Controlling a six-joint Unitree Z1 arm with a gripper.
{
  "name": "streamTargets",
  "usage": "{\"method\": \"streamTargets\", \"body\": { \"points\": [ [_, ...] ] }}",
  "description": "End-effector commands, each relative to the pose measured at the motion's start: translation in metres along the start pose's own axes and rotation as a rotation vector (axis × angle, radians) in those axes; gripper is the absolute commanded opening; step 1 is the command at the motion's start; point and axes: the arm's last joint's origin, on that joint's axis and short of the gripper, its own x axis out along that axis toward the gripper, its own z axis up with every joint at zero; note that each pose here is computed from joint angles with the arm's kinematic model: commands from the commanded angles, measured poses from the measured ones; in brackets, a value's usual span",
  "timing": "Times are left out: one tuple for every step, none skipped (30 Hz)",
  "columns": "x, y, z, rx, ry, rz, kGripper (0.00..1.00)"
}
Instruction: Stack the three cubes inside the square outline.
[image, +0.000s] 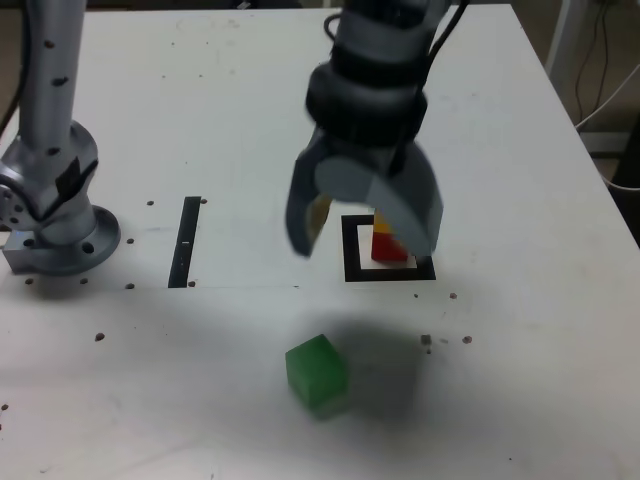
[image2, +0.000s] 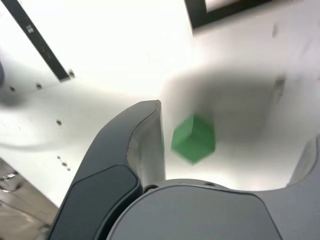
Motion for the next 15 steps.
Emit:
{"method": "streamTargets", "body": {
  "points": [
    [0.003, -0.015, 0.001, 0.009, 0.006, -0.002, 0.99],
    [0.005, -0.023, 0.002, 0.018, 0.009, -0.002, 0.99],
    [0.007, -0.03, 0.004, 0.028, 0.013, -0.003, 0.99],
    [0.01, -0.036, 0.006, 0.038, 0.017, -0.004, 0.99],
    [0.012, -0.042, 0.007, 0.047, 0.02, -0.004, 0.99],
    [0.015, -0.048, 0.009, 0.055, 0.024, -0.005, 0.99],
    [0.018, -0.054, 0.012, 0.065, 0.028, -0.005, 0.99],
    [0.02, -0.057, 0.013, 0.071, 0.03, -0.005, 0.99],
    [0.022, -0.06, 0.014, 0.075, 0.032, -0.005, 0.99],
    [0.023, -0.062, 0.014, 0.079, 0.034, -0.004, 0.99],
    [0.024, -0.064, 0.015, 0.081, 0.035, -0.004, 0.99],
    [0.025, -0.065, 0.015, 0.083, 0.037, -0.004, 0.99],
    [0.026, -0.065, 0.015, 0.084, 0.038, -0.003, 0.99],
    [0.027, -0.065, 0.015, 0.084, 0.04, -0.003, 0.99],
    [0.027, -0.066, 0.015, 0.085, 0.041, -0.002, 0.99]
  ]
}}
